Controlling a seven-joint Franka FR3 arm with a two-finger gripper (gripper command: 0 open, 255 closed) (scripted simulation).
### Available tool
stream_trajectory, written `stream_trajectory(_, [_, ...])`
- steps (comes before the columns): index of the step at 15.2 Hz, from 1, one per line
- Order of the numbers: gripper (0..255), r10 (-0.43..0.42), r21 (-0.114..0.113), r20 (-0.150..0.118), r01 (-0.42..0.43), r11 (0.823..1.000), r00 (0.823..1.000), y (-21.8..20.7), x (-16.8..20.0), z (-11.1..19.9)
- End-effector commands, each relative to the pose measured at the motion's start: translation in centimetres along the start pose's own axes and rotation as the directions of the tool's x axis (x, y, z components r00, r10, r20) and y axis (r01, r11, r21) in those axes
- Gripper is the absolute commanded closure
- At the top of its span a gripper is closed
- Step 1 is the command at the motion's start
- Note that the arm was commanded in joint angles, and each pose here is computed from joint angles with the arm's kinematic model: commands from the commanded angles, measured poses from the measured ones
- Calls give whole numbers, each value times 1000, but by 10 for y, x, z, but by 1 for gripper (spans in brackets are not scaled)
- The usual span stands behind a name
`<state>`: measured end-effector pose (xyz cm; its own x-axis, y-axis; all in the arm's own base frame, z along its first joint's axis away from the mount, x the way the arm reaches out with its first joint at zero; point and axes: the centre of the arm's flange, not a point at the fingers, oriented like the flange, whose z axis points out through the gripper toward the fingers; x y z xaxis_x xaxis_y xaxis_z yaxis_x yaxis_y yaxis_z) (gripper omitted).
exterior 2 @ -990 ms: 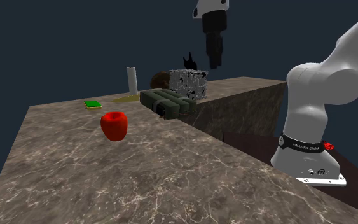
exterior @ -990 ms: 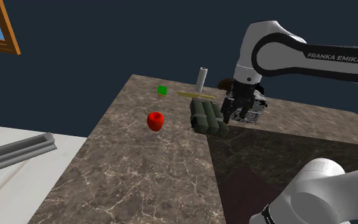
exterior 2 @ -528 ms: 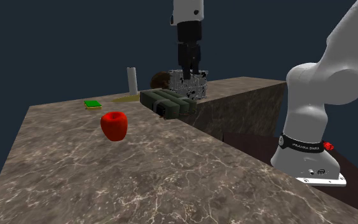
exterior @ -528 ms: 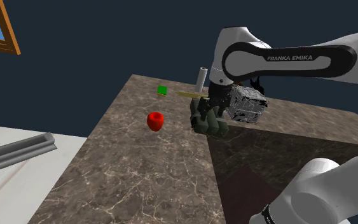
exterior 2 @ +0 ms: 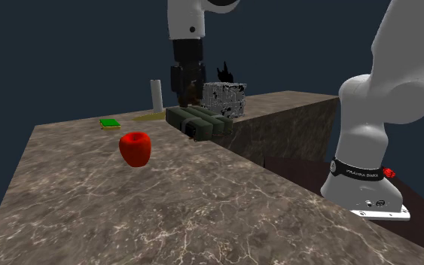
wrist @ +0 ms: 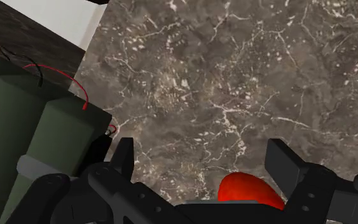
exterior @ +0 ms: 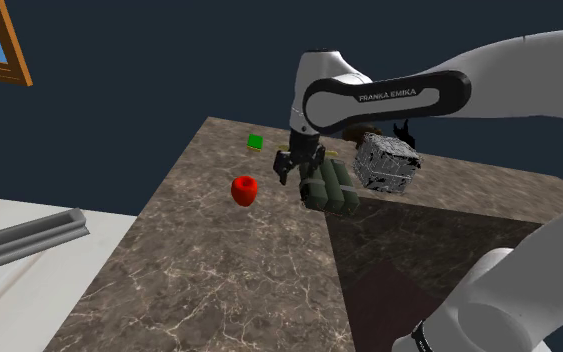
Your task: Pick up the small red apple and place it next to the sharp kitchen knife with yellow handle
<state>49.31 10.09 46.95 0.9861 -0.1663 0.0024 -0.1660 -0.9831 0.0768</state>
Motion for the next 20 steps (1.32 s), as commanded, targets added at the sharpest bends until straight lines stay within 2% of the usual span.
stream_trajectory(1, [0, 0, -3, -16, 0, 1000, 1000, -16, 19, 4])
stream_trajectory(12, [0, 1, -26, -99, -3, 1000, 995, -97, 126, 32])
stream_trajectory(20, [0, 1, -27, -101, -3, 1000, 995, -98, 132, 72])
